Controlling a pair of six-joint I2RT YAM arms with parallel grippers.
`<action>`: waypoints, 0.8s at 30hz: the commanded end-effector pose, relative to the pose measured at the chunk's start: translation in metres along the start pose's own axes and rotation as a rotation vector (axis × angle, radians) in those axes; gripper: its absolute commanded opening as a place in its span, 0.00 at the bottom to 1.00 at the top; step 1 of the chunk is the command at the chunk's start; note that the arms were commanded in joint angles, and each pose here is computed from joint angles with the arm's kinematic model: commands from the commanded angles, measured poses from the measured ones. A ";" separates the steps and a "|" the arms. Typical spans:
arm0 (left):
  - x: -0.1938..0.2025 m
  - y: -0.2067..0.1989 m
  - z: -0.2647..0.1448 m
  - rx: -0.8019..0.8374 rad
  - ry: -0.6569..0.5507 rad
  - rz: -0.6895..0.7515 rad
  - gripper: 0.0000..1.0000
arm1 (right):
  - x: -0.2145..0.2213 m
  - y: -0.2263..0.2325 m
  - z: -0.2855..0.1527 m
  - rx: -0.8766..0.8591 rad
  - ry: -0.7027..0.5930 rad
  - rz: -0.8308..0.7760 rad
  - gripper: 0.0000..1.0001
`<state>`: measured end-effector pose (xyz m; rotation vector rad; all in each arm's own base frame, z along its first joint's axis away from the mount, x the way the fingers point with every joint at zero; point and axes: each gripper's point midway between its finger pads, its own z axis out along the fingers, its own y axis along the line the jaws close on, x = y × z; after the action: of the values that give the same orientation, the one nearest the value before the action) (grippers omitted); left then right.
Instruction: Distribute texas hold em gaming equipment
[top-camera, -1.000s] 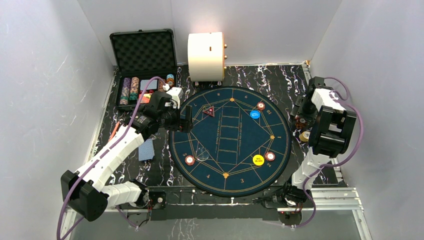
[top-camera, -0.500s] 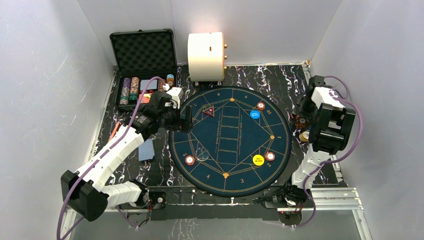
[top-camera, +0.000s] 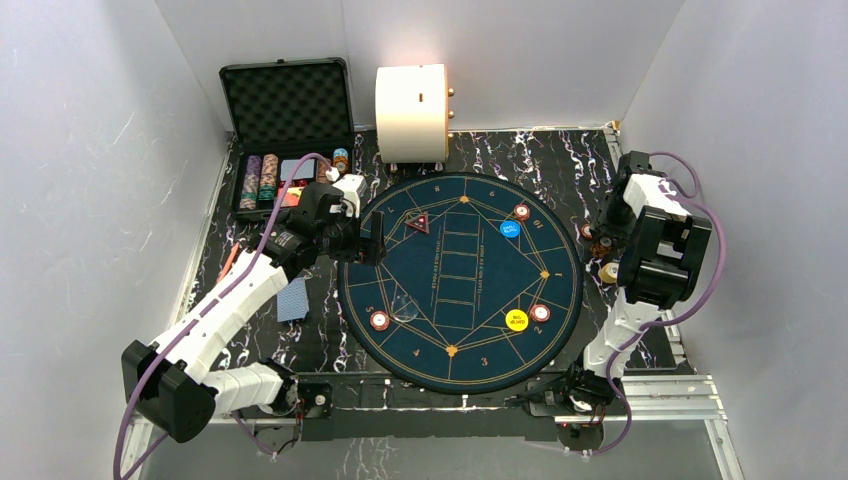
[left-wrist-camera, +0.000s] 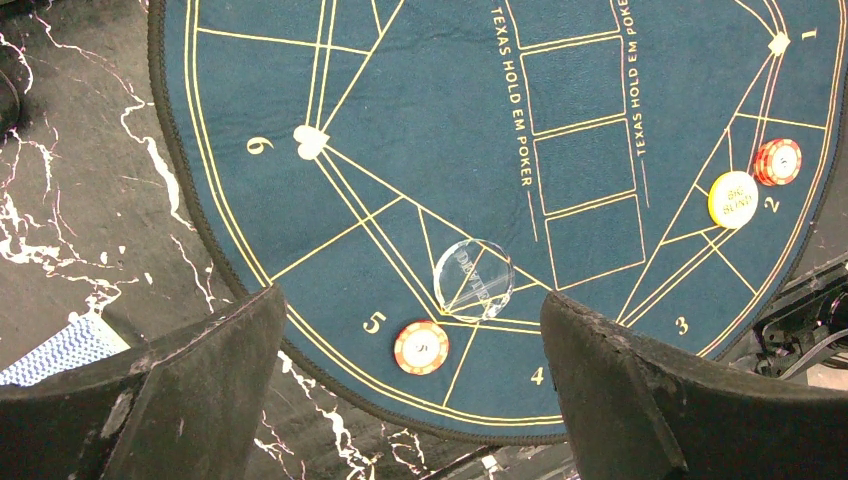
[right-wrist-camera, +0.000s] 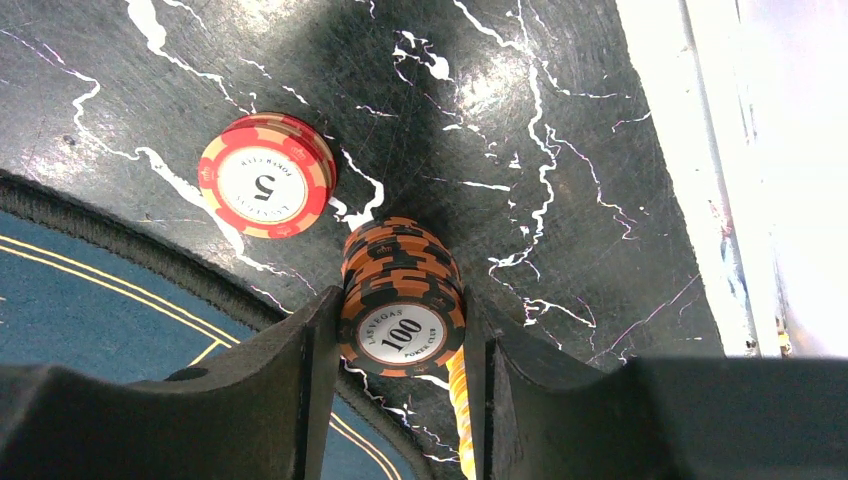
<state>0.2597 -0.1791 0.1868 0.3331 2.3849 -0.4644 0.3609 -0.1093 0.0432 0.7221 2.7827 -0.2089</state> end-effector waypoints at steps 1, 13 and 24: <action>-0.002 -0.002 -0.004 0.011 -0.017 0.014 0.98 | -0.017 -0.004 -0.019 0.006 -0.070 0.013 0.50; -0.003 -0.004 -0.006 0.021 -0.021 0.010 0.98 | -0.017 -0.008 -0.045 -0.004 -0.111 0.028 0.42; -0.005 -0.008 -0.005 0.041 -0.021 -0.006 0.98 | 0.002 0.121 -0.063 -0.173 -0.120 -0.150 0.41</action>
<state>0.2589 -0.1810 0.1873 0.3339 2.3846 -0.4770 0.3779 -0.0495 0.0837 0.5714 2.7188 -0.1218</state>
